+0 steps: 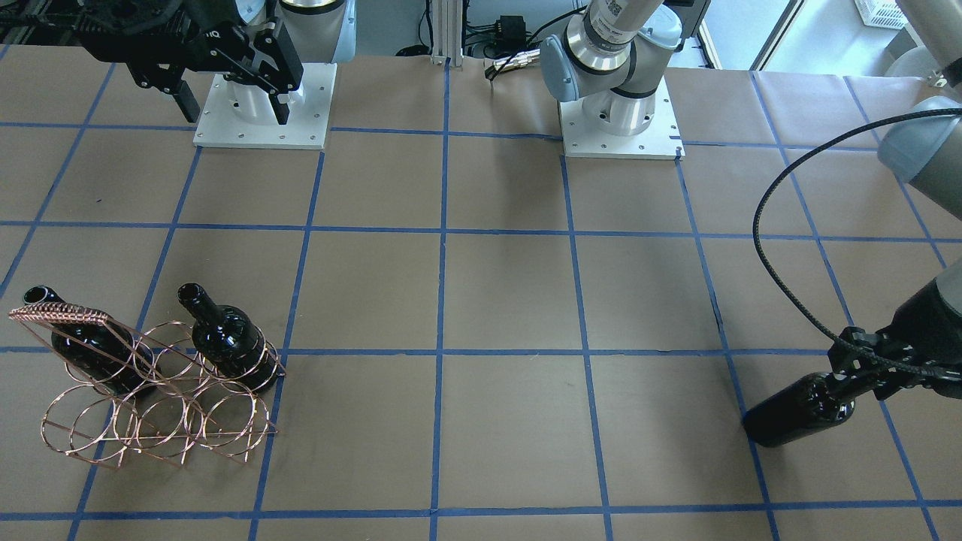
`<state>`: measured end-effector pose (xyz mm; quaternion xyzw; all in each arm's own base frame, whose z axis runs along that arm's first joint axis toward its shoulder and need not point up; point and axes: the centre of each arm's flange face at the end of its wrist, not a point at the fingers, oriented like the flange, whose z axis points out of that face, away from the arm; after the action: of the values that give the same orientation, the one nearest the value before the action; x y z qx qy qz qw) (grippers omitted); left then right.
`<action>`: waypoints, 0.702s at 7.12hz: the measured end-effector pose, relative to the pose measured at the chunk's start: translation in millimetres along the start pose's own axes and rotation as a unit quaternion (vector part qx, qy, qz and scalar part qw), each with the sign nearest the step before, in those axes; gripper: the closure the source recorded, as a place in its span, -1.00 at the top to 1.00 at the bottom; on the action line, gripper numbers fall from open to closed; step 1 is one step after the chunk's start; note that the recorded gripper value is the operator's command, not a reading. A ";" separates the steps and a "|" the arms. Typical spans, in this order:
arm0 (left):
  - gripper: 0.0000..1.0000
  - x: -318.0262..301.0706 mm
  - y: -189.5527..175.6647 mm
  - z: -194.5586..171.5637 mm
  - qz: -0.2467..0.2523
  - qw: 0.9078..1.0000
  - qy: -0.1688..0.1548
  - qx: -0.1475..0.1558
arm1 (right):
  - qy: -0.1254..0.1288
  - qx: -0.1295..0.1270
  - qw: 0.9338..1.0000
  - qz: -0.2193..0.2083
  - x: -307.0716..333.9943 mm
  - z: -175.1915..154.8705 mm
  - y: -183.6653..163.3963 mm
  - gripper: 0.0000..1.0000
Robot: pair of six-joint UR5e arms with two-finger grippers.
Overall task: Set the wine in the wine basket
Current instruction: 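Carry the upright bottle with the left gripper toward the table center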
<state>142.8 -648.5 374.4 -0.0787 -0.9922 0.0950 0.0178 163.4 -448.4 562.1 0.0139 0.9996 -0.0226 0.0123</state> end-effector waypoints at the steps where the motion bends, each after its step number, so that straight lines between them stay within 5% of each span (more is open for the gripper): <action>1: -0.62 -0.2 0.1 0.2 0.000 1.000 -0.001 -0.001 | 0.000 0.000 1.000 0.000 0.0 0.0 0.0 1.00; 2: -1.00 -0.5 0.5 0.3 0.001 1.000 -0.002 -0.002 | 0.000 0.000 1.000 0.000 0.0 0.3 0.1 1.00; 5: -1.00 -0.3 2.3 1.8 0.001 1.000 -0.001 -0.010 | 0.000 -0.001 1.000 0.000 0.1 0.6 0.0 1.00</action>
<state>143.4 -646.6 372.2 -0.0794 -0.9931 0.0853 0.0156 163.3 -448.4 561.5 0.0140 0.9996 -0.0220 0.0118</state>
